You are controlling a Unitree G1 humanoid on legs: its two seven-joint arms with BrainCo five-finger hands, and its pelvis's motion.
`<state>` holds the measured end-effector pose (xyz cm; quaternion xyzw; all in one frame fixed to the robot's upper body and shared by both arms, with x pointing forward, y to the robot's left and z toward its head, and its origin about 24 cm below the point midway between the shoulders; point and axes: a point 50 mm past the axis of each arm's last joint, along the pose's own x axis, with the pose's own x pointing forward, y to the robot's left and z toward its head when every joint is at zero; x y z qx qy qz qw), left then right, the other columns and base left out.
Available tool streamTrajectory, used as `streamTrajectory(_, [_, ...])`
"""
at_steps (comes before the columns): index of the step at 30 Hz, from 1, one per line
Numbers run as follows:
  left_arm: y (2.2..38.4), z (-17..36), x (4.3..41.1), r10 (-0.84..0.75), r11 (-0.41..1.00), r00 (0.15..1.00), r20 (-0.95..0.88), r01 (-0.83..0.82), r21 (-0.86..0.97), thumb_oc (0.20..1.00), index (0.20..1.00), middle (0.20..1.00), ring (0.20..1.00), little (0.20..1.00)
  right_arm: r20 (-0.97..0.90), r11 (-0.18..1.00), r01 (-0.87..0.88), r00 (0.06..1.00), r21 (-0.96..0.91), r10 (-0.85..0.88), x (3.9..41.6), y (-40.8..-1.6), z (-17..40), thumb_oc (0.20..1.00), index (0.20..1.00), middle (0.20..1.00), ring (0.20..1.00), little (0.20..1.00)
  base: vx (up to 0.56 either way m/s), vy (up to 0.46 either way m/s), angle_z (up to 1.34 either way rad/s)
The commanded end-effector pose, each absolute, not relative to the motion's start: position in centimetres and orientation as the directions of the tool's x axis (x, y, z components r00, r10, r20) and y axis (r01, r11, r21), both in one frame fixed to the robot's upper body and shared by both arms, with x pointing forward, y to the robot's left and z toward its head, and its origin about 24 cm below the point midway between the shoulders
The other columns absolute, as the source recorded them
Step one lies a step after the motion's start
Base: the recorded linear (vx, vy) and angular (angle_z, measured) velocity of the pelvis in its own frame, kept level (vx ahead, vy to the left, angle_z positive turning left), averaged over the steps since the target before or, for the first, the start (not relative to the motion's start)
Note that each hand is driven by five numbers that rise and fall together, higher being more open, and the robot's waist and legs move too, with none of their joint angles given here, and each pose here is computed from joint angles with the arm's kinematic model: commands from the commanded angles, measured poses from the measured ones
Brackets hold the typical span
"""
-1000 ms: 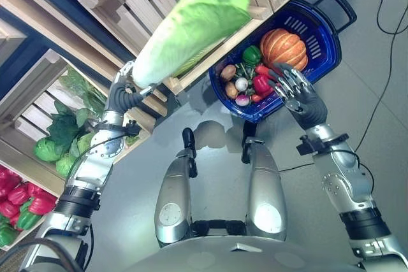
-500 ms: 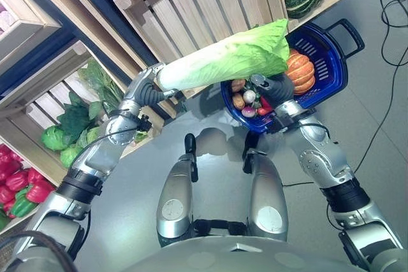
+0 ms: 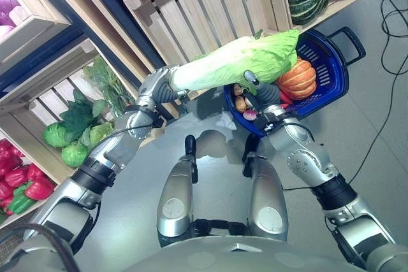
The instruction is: Pick up fruits and vegetables into the basket
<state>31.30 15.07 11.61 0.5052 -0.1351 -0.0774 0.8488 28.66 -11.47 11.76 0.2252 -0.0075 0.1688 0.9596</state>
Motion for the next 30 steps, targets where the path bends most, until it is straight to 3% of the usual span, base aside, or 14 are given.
streamTrajectory(1, [10.1, 13.1, 29.7, -0.491, 0.382, 0.839, 0.236, -0.037, 0.924, 0.2, 0.2, 0.2, 0.2, 0.2, 0.196, 0.721, -0.478, 0.874, 0.501, 0.444, 27.8, -7.2, 13.3, 1.0, 1.0, 1.0, 1.0, 1.0, 0.0, -0.045, 0.06])
streamTrajectory(2, [9.8, 13.2, 29.7, -0.504, 0.356, 0.833, 0.229, -0.041, 0.934, 0.2, 0.2, 0.2, 0.2, 0.2, 0.213, 0.717, -0.494, 0.867, 0.492, 0.45, 27.8, -7.1, 13.5, 1.0, 1.0, 1.0, 1.0, 1.0, 0.0, -0.044, 0.12])
streamTrajectory(3, [9.7, 13.2, 29.7, -0.52, 0.325, 0.827, 0.214, -0.04, 0.945, 0.2, 0.2, 0.2, 0.2, 0.2, 0.243, 0.71, -0.517, 0.855, 0.478, 0.458, 27.8, -7.1, 13.8, 0.46, 0.46, 0.46, 0.46, 0.46, 0.01, -0.039, 0.12])
streamTrajectory(4, [9.5, 13.2, 29.7, -0.531, 0.309, 0.822, 0.207, -0.039, 0.95, 0.2, 0.2, 0.2, 0.2, 0.2, 0.265, 0.71, -0.52, 0.854, 0.476, 0.447, 27.8, -7.1, 14.1, 0.2, 0.2, 0.2, 0.2, 0.2, 0.01, -0.031, 0.1])
streamTrajectory(12, [9.3, 12.6, 28.9, -0.578, 0.217, 0.806, 0.128, 0.0, 0.976, 0.2, 0.2, 0.2, 0.2, 0.2, 0.458, 0.8, -0.425, 0.862, 0.423, 0.216, 27.9, -10.4, 17.0, 0.2, 0.2, 0.2, 0.2, 0.2, -0.02, 0.001, 0.0])
streamTrajectory(13, [9.5, 12.4, 28.8, -0.575, 0.207, 0.81, 0.117, 0.006, 0.978, 0.25, 0.25, 0.25, 0.25, 0.25, 0.481, 0.816, -0.411, 0.855, 0.405, 0.192, 27.7, -10.9, 17.3, 0.2, 0.2, 0.2, 0.2, 0.2, -0.05, 0.035, -0.01])
streamTrajectory(14, [9.7, 12.1, 28.7, -0.568, 0.212, 0.815, 0.115, 0.01, 0.977, 0.485, 0.485, 0.485, 0.485, 0.485, 0.493, 0.83, -0.394, 0.853, 0.396, 0.17, 27.6, -11.3, 17.4, 0.2, 0.2, 0.2, 0.2, 0.2, -0.04, 0.03, -0.03])
streamTrajectory(15, [9.9, 12.0, 28.6, -0.565, 0.214, 0.818, 0.111, 0.016, 0.977, 0.551, 0.551, 0.551, 0.551, 0.551, 0.501, 0.84, -0.382, 0.851, 0.385, 0.157, 27.5, -11.6, 17.4, 0.2, 0.2, 0.2, 0.2, 0.2, -0.04, 0.029, -0.04])
streamTrajectory(16, [10.1, 11.7, 28.6, -0.56, 0.216, 0.823, 0.094, 0.036, 0.976, 1.0, 1.0, 1.0, 1.0, 1.0, 0.518, 0.864, -0.352, 0.846, 0.361, 0.128, 27.5, -12.2, 17.7, 0.2, 0.2, 0.2, 0.2, 0.2, -0.04, 0.019, -0.04])
streamTrajectory(24, [13.8, 8.9, 27.8, -0.44, 0.304, 0.898, -0.003, 0.152, 0.941, 1.0, 1.0, 1.0, 1.0, 1.0, 0.565, 0.909, -0.157, 0.82, 0.385, -0.097, 26.7, -17.7, 17.6, 0.2, 0.2, 0.2, 0.2, 0.2, -0.05, -0.002, -0.02])
streamTrajectory(30, [19.1, 3.3, 25.1, -0.217, 0.495, 0.952, -0.216, 0.298, 0.816, 1.0, 1.0, 1.0, 1.0, 1.0, 0.579, 0.926, 0.061, 0.764, 0.372, -0.283, 24.5, -23.1, 16.2, 0.2, 0.2, 0.2, 0.2, 0.2, -0.05, -0.001, -0.1])
